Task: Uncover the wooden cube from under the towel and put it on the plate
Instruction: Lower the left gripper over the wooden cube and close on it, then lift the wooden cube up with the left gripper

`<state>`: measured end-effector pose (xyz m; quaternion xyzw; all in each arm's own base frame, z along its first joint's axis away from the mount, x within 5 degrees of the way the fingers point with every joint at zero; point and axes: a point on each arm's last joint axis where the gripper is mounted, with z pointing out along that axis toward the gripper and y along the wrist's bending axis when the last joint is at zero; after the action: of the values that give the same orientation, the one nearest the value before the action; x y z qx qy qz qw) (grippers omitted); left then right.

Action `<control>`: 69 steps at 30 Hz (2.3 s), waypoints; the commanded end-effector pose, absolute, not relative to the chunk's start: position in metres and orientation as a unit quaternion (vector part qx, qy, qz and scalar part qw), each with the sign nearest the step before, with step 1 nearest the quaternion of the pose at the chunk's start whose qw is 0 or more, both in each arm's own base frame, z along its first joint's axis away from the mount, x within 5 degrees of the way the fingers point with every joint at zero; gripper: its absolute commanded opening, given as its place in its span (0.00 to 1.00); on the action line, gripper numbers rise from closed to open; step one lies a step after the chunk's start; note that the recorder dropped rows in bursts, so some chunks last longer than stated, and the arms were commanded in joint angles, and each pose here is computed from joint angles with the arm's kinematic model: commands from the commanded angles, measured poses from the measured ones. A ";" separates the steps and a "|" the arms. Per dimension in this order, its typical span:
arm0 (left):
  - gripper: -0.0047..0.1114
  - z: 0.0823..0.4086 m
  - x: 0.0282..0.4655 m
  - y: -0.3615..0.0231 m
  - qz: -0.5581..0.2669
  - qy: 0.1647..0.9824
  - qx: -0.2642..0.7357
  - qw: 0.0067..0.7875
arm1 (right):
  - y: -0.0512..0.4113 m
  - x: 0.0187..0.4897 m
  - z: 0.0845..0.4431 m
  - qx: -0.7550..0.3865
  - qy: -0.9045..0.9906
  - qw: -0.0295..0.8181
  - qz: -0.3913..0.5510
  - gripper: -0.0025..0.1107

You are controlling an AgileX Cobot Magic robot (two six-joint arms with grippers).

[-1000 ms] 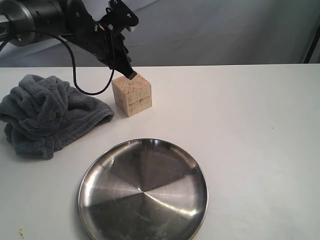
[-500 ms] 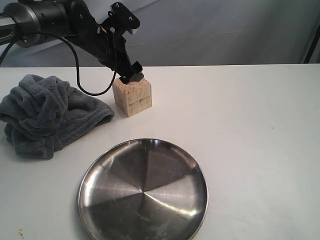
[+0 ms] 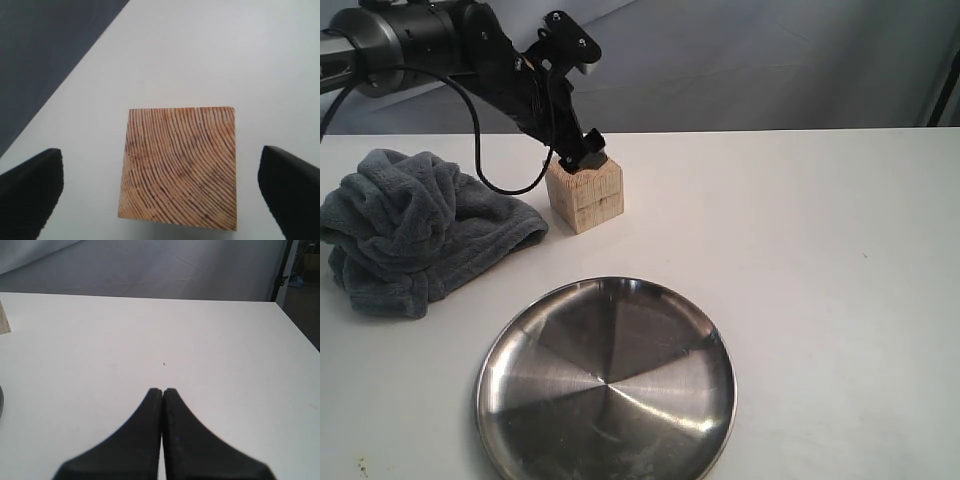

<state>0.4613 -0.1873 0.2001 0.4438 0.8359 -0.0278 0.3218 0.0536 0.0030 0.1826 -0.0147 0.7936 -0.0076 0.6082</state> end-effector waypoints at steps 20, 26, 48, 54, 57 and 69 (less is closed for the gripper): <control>0.94 0.134 0.481 -0.195 -0.032 0.836 0.481 0.261 | 0.003 0.054 0.182 -0.014 0.791 0.612 -0.006 0.02; 0.85 0.135 0.479 -0.200 -0.074 0.850 0.447 0.268 | 0.003 0.054 0.182 -0.014 0.791 0.612 -0.006 0.02; 0.04 0.197 0.462 -0.202 -0.132 0.865 0.404 0.267 | 0.003 0.054 0.182 -0.014 0.791 0.612 -0.006 0.02; 0.04 0.277 0.434 -0.196 -0.154 0.854 0.393 0.305 | 0.003 0.054 0.182 -0.014 0.791 0.612 -0.006 0.02; 0.04 0.305 0.411 -0.186 -0.152 0.847 0.385 0.334 | 0.003 0.054 0.182 -0.014 0.791 0.612 -0.006 0.02; 0.04 0.323 0.315 -0.145 -0.153 0.834 0.309 0.432 | 0.003 0.054 0.182 -0.014 0.791 0.612 -0.006 0.02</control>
<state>0.3280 -0.1512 0.3152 0.3363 0.8463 -0.1495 0.3851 0.0536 0.0030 0.1826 -0.0147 0.7936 -0.0076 0.6082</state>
